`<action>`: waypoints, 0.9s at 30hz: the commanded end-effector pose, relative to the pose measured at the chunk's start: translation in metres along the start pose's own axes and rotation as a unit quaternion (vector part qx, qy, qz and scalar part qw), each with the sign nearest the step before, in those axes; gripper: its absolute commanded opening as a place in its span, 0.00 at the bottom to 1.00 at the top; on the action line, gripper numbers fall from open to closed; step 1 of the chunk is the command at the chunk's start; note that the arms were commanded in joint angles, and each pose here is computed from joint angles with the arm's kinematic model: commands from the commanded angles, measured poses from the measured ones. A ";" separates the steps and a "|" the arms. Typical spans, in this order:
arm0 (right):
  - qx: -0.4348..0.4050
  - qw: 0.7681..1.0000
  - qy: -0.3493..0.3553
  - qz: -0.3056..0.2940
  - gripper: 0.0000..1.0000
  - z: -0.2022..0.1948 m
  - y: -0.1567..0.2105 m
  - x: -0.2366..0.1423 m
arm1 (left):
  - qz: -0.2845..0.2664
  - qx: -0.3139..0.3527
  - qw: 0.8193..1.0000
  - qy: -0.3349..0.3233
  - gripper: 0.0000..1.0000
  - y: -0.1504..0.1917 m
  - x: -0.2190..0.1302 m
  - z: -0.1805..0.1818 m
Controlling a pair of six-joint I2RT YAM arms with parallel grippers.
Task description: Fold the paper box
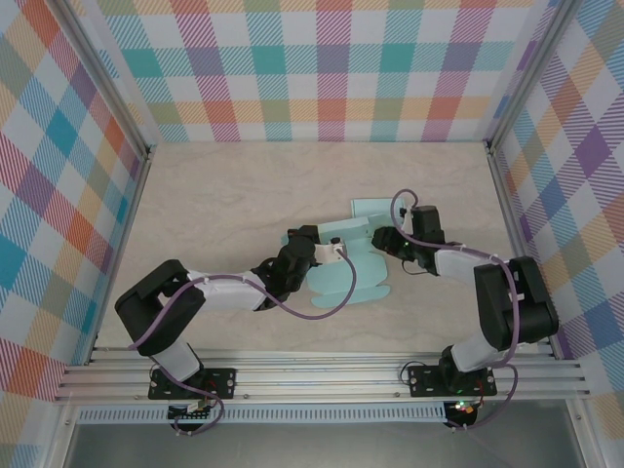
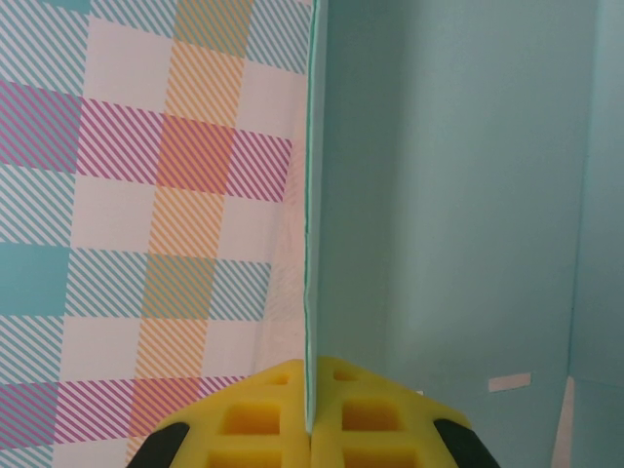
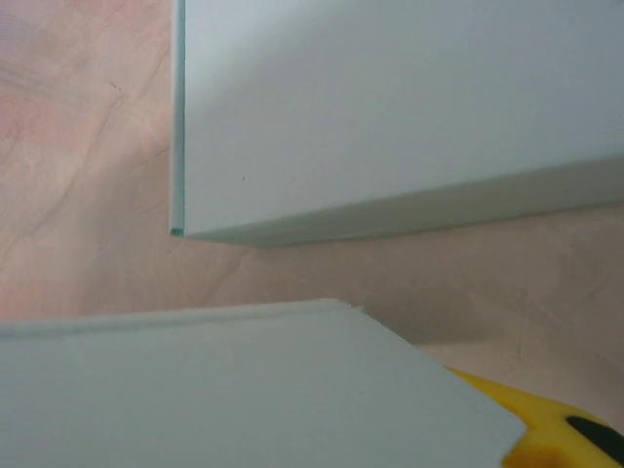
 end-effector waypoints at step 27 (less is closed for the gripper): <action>0.015 0.996 -0.084 0.009 0.33 0.053 0.013 0.011 | 0.004 -0.019 1.000 -0.008 0.00 -0.010 0.007 -0.002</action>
Point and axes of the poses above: each hand's point on the last joint's axis, 136 mm out from that joint toward the fingers, its own x axis out along the fingers, its own z axis along the line the jaws close on, y = z × x, the point moved 5 cm from there along -x, back along the fingers, and after that the axes turned 5 degrees about x, right-handed, at the moved point
